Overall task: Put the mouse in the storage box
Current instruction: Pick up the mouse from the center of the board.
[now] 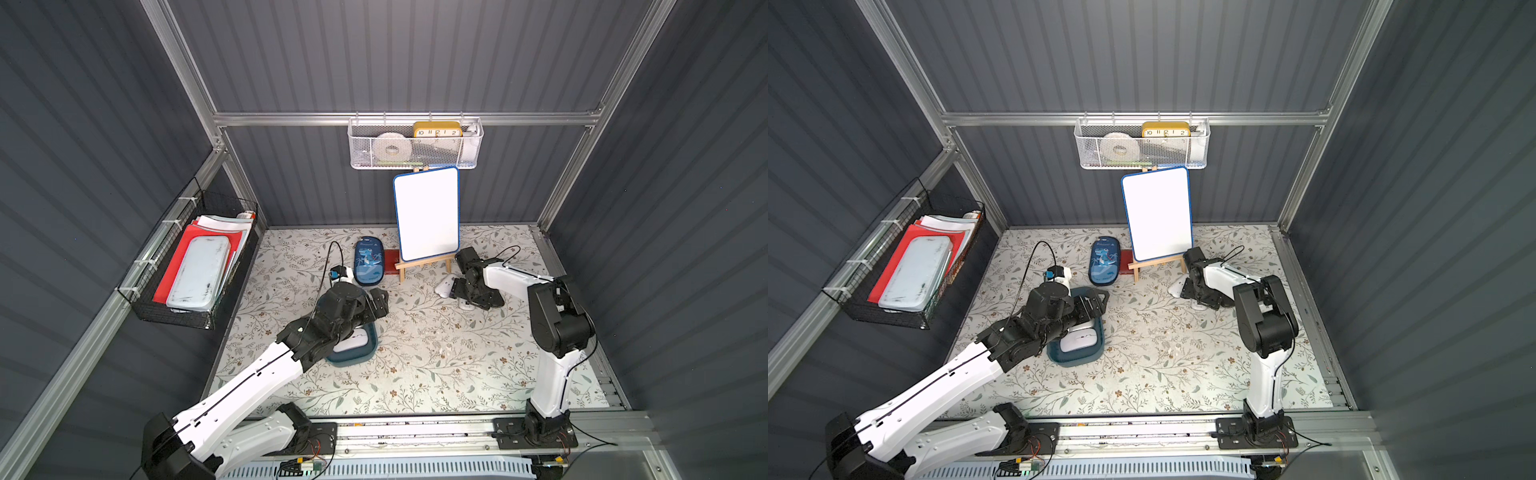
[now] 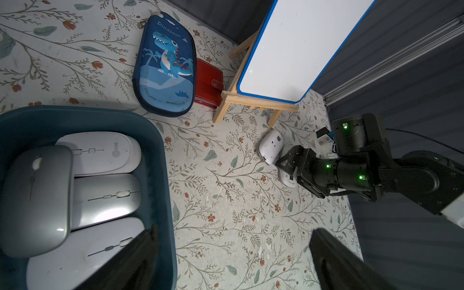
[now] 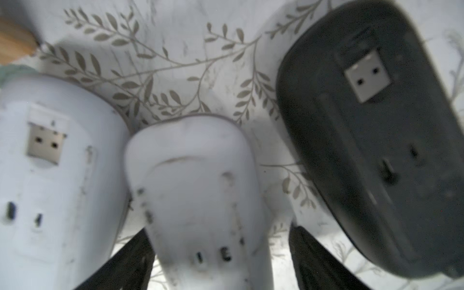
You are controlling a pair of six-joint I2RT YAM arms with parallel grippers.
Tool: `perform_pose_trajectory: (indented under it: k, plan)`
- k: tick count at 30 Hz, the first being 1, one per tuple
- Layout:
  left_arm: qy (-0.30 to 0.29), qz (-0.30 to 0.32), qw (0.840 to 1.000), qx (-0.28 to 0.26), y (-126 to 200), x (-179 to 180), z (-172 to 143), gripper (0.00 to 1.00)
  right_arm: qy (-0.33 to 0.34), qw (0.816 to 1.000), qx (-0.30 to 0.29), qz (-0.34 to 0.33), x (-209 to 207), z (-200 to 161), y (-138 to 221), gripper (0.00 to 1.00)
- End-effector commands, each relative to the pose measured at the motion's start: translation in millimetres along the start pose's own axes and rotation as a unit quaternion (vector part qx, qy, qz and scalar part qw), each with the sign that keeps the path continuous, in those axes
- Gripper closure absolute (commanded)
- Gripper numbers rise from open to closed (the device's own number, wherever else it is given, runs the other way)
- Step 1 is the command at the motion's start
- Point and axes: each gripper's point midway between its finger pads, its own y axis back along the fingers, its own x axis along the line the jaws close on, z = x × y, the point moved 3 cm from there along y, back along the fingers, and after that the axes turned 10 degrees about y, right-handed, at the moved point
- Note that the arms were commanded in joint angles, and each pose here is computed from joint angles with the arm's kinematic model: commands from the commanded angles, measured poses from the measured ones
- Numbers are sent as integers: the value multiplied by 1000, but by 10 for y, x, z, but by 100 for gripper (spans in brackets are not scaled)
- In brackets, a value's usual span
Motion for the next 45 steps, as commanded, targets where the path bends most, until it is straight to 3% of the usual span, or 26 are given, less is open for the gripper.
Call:
perform_pose_trajectory:
  k: [1,12,18,26,32,37,45]
  plan:
    - [-8,8,1000,1,-35,30,-12,1,14,999,22,-38,-87,-91,-63,18]
    - [-1,2,1000,1,-11,18,-11,1,35,999,12,-27,-58,-64,-43,42]
    - [11,-25,999,18,-39,14,-116,1,24,999,-22,1,-59,-44,174,48]
    - [19,-108,994,29,51,-229,-120,1,46,991,-100,78,-54,-227,682,54]
    - [13,-170,983,63,91,-401,-218,1,110,964,-200,136,30,-497,1082,58]
    - [11,-223,971,88,162,-492,-317,1,167,919,-289,208,166,-826,1348,60]
    - [-23,-277,953,119,162,-654,-413,1,259,856,-340,291,403,-1324,1441,62]
